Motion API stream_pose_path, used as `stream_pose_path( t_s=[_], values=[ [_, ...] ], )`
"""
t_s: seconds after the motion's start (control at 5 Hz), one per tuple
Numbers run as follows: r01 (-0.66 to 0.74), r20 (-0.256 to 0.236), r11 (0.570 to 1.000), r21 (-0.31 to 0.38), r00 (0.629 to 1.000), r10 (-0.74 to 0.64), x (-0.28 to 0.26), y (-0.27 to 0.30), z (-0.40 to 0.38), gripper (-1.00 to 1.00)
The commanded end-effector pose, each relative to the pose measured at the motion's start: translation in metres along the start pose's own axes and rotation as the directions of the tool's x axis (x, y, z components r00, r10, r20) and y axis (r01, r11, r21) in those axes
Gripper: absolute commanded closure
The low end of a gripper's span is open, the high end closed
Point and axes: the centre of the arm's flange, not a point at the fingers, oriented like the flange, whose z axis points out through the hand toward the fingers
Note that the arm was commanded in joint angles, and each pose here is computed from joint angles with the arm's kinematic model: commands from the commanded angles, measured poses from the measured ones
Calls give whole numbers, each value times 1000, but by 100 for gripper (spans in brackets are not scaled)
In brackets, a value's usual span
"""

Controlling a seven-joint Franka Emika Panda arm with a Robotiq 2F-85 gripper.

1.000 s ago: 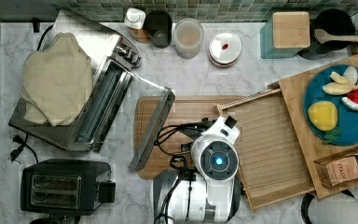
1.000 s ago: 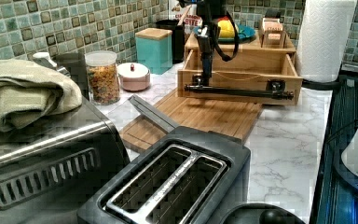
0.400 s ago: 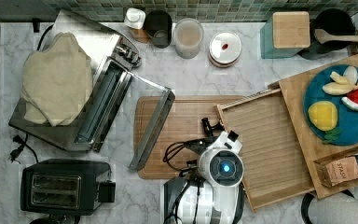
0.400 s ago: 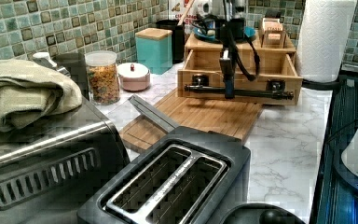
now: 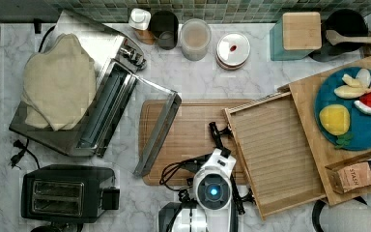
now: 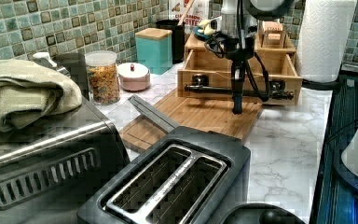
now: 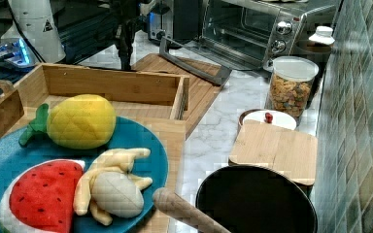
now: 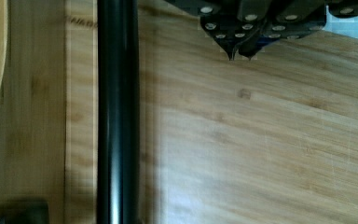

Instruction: Close the drawer.

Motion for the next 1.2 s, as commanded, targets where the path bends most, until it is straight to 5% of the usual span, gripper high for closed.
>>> stream_pose_path(
  t_s=[0.2, 0.6, 0.8, 1.2],
  values=[
    [33, -106, 994, -103, 993, -44, -21, 32, -22, 100],
    [24, 3, 999, 37, 1000, -24, -3, 78, -2, 100],
    [-33, -29, 998, 49, 999, 35, -7, 66, 3, 100],
    [-120, -10, 992, 26, 993, 121, -18, 48, -16, 100]
  ],
)
